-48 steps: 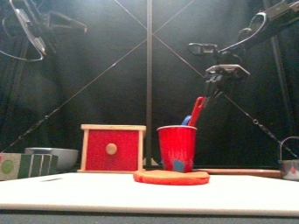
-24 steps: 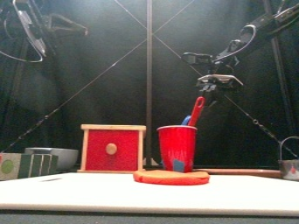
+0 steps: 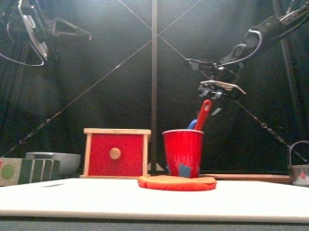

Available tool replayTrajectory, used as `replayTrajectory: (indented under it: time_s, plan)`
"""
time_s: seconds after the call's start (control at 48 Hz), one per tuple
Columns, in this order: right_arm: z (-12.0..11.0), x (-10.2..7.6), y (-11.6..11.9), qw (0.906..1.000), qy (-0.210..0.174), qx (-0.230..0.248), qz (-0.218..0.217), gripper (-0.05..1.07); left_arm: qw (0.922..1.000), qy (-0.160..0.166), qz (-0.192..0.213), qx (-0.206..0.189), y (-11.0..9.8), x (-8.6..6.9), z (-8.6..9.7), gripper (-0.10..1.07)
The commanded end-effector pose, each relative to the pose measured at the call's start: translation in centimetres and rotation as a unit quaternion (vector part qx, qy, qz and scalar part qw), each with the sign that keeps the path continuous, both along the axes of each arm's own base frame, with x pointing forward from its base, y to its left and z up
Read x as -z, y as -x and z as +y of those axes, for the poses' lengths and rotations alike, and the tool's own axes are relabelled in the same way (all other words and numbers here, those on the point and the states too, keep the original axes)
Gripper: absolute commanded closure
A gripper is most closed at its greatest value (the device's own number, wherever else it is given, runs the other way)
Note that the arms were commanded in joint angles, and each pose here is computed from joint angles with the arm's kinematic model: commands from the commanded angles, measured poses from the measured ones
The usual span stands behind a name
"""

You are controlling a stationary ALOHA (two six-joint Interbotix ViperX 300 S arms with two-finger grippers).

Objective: Grab pizza cutter

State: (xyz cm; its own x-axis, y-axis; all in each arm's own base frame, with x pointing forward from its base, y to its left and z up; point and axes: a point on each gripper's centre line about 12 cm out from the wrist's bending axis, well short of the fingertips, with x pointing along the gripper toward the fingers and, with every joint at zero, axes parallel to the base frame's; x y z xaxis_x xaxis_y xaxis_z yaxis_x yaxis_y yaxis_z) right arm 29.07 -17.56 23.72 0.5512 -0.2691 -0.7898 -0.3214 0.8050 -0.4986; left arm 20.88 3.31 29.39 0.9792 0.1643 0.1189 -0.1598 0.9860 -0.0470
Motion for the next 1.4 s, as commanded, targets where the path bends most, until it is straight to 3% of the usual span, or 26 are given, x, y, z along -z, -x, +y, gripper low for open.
replayTrajectory:
  time_s: [0.0,0.333,0.729,0.958,1.167,1.375]
  plan:
    - [0.2,-1.1,-1.0,0.9998,0.014,-0.011,-0.014,0.34,0.9999,-0.001,-0.011,-0.004,-0.1,-0.6,0.2,0.94]
    - [-0.1,-1.2,-1.8,0.9994,0.027,-0.018,-0.013,0.32,0.9999,0.006,-0.006,-0.008,0.0,-0.2,0.3,0.94]
    - [0.7,-0.6,-2.3,0.9982,0.043,-0.041,0.007,0.23,0.9997,0.009,-0.007,-0.022,0.1,-0.2,0.9,0.94]
    - [0.9,-0.2,-2.9,0.9965,0.057,-0.058,0.019,0.27,0.9996,0.011,-0.007,-0.025,0.1,-0.2,1.0,0.94]
    - [0.9,-0.5,-2.9,0.9959,0.063,-0.061,0.022,0.41,0.9996,0.012,-0.005,-0.025,0.1,-0.1,1.0,0.94]
    - [1.0,-1.7,-2.3,0.9944,0.080,-0.065,0.021,0.48,0.9994,0.013,-0.006,-0.030,0.2,-0.1,1.2,0.94]
